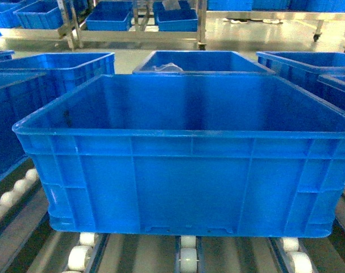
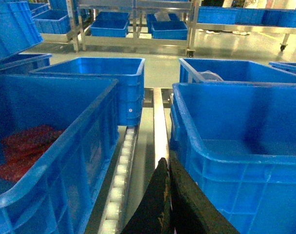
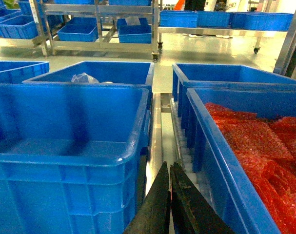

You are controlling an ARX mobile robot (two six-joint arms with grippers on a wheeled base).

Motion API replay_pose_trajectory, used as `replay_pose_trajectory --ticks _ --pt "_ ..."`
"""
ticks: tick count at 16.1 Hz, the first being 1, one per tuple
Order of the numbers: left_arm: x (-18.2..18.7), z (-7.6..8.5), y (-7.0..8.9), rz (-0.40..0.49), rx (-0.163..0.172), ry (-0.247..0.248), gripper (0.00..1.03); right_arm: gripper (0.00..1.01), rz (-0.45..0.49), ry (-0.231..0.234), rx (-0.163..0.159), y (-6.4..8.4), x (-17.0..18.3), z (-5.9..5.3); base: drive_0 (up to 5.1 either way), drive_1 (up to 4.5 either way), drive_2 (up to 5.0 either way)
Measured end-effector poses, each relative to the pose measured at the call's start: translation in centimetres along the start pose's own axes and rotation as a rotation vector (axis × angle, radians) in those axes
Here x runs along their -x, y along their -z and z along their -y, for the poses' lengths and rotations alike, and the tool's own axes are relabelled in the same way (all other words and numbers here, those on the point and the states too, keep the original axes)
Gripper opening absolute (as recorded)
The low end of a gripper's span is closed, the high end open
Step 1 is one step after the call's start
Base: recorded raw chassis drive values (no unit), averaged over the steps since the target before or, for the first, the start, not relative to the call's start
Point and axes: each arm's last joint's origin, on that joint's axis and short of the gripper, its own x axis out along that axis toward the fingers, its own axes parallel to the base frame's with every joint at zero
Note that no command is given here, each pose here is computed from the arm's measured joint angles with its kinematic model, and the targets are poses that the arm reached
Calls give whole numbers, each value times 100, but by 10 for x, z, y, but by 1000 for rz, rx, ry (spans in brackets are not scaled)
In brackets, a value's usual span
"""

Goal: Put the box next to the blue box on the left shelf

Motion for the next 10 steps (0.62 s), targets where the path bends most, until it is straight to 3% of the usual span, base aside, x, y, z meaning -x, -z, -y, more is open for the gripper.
replay_pose_trajectory --ticks 3,4,5,10 --pt "12 0 8 31 0 0 2 1 0 0 0 5 12 0 0 0 0" --pt "14 0 11 0 0 0 2 1 26 0 0 10 15 0 0 0 0" --pt "16 0 10 1 0 0 2 1 -10 0 0 14 17 0 0 0 0" --pt "30 0 6 27 0 0 2 1 23 0 0 8 31 0 0 0 0"
